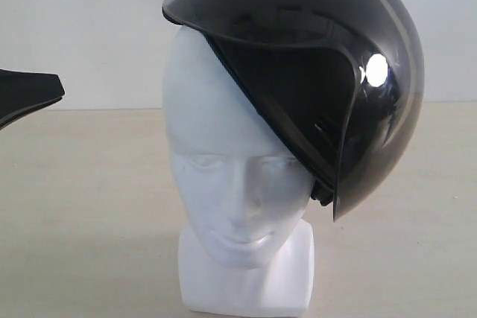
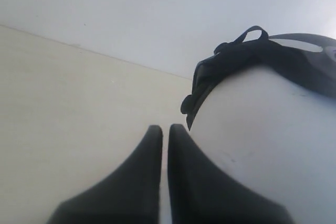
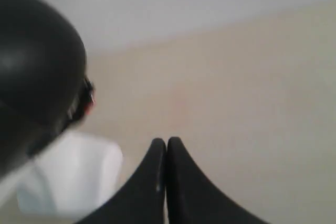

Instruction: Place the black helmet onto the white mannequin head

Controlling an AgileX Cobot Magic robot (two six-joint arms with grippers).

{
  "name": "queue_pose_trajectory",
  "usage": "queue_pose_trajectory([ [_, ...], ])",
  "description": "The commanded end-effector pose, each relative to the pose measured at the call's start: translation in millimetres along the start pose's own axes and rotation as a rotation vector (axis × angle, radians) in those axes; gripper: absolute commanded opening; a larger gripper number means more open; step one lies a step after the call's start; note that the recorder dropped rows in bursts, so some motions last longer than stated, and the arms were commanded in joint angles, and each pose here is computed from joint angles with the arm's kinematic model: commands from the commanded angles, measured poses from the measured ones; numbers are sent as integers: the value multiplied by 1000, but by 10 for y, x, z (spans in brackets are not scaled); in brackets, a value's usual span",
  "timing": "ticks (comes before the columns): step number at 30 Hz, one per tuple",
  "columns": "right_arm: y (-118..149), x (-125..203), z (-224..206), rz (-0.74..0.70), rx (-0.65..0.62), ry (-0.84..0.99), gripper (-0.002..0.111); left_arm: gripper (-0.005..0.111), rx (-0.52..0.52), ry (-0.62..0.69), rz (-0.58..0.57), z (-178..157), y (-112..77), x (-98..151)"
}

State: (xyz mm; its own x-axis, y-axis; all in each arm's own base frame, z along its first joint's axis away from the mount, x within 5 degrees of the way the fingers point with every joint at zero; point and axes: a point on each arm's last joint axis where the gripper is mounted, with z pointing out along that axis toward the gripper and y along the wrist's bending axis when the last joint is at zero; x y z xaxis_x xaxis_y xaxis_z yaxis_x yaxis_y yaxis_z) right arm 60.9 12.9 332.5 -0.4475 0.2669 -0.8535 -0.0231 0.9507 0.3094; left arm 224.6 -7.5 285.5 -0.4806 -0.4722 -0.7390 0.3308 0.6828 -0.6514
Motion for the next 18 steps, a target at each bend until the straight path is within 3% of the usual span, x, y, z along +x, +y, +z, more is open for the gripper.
queue_pose_trajectory([
  [1, 14, -109, 242, -33, 135, 522, 0, 4, -12, -2, 15, -14, 2, 9],
  [6, -34, -200, 637, -76, 194, 667, 0, 4, -23, 46, 55, -15, 13, 52],
  [14, -133, -263, 1287, -129, 226, 634, 0, 4, -20, 35, 48, -14, 8, 37],
  [18, -91, -153, 1582, 0, 88, 749, 0, 4, -9, 75, 132, -9, -45, -25],
])
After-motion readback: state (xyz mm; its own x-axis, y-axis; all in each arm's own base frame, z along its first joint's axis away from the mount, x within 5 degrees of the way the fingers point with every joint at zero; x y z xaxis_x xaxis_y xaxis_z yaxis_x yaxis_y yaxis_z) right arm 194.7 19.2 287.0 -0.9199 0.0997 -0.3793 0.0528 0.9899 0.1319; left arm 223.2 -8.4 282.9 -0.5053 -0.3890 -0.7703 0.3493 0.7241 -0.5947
